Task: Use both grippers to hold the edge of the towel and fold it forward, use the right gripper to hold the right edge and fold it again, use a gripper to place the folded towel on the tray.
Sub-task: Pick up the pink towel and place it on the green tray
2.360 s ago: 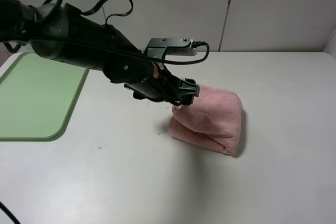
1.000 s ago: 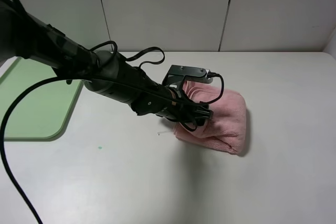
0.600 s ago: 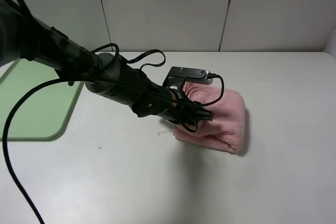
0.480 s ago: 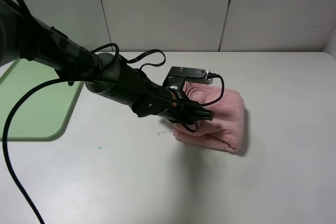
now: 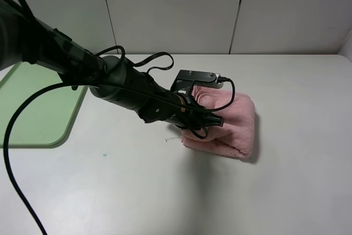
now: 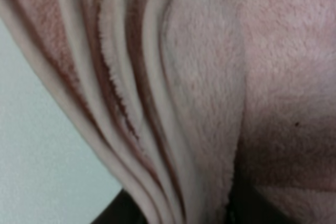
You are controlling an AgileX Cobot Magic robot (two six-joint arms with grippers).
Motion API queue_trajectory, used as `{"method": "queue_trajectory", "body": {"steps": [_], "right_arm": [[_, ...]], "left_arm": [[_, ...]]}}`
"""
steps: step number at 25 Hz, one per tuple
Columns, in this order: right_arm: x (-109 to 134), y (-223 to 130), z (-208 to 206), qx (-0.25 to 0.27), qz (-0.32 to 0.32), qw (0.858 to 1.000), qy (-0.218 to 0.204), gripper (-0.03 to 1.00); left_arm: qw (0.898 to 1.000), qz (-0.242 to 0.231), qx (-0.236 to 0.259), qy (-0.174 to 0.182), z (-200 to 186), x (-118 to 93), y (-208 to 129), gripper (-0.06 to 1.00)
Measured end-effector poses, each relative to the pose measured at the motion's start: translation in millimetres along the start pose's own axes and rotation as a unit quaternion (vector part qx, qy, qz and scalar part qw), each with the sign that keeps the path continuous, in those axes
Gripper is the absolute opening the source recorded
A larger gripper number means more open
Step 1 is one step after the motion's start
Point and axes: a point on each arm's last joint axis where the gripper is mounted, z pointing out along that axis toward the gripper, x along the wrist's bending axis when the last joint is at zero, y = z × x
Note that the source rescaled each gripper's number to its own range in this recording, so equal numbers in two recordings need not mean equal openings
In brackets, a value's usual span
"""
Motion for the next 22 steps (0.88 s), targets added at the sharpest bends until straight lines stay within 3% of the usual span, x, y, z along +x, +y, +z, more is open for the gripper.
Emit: {"method": "queue_trajectory", "body": {"steps": [13,22], "right_arm": [[0,0,0,0.000,0.000,1.000,0.000,1.00],[0,0,0,0.000,0.000,1.000,0.001,1.00]], "left_arm": [[0.999,0.016,0.028,0.021,-13,0,6,0.20],[0.998,0.023,0.036,0.056,-43,29,17,0.20]]}}
